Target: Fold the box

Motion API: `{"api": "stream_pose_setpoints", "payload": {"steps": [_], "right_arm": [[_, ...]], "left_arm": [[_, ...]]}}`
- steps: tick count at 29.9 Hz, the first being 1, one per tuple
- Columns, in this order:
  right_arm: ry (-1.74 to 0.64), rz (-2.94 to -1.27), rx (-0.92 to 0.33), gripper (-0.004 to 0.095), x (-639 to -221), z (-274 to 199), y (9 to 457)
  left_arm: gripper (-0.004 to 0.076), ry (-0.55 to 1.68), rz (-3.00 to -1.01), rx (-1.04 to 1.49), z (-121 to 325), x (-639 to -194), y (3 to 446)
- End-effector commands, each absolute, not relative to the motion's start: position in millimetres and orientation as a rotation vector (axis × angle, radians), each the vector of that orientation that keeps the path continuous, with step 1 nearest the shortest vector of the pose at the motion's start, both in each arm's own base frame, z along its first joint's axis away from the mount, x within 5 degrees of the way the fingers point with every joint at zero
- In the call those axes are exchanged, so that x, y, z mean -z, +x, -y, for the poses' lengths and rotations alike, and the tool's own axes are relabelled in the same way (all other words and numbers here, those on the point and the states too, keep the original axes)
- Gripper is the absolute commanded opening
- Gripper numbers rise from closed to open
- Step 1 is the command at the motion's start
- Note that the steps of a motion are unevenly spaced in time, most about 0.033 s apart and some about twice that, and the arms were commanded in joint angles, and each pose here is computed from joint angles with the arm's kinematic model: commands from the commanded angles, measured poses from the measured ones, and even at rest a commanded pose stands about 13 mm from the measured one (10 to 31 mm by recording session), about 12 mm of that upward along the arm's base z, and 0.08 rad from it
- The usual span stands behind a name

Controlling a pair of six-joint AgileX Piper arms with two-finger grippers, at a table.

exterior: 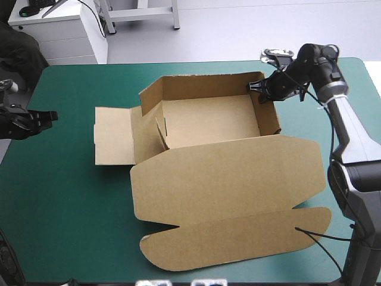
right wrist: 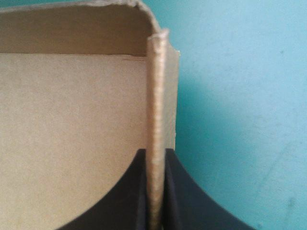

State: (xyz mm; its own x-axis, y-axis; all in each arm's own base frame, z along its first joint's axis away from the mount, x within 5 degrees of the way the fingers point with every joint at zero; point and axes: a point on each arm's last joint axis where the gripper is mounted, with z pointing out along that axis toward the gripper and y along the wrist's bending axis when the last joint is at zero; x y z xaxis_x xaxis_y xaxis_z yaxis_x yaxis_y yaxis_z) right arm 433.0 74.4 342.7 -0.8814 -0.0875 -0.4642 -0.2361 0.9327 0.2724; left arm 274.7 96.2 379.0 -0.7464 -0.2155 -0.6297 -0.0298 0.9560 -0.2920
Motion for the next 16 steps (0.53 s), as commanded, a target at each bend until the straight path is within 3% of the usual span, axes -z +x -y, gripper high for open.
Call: {"api": "stream_pose_setpoints", "payload": {"steps": [1,11,16], "right_arm": [[-0.197,-2.453,-0.569,-0.0018,-408.9,-57.7,402.2],[-0.177,-2.218,-0.757,-0.0019,-473.3,-34.2,358.1],[-0.208,-2.166,-0.774,-0.0019,-489.3,-37.8,342.5]], "left_arm": [[0.0009,-0.228,-2.22,0.429,-103.5,-401.8,270.8],[0.0009,-0.194,-1.957,0.903,-94.5,-410.8,291.0],[0.0009,-0.15,-1.885,1.078,-72.0,-411.8,306.4]]}}
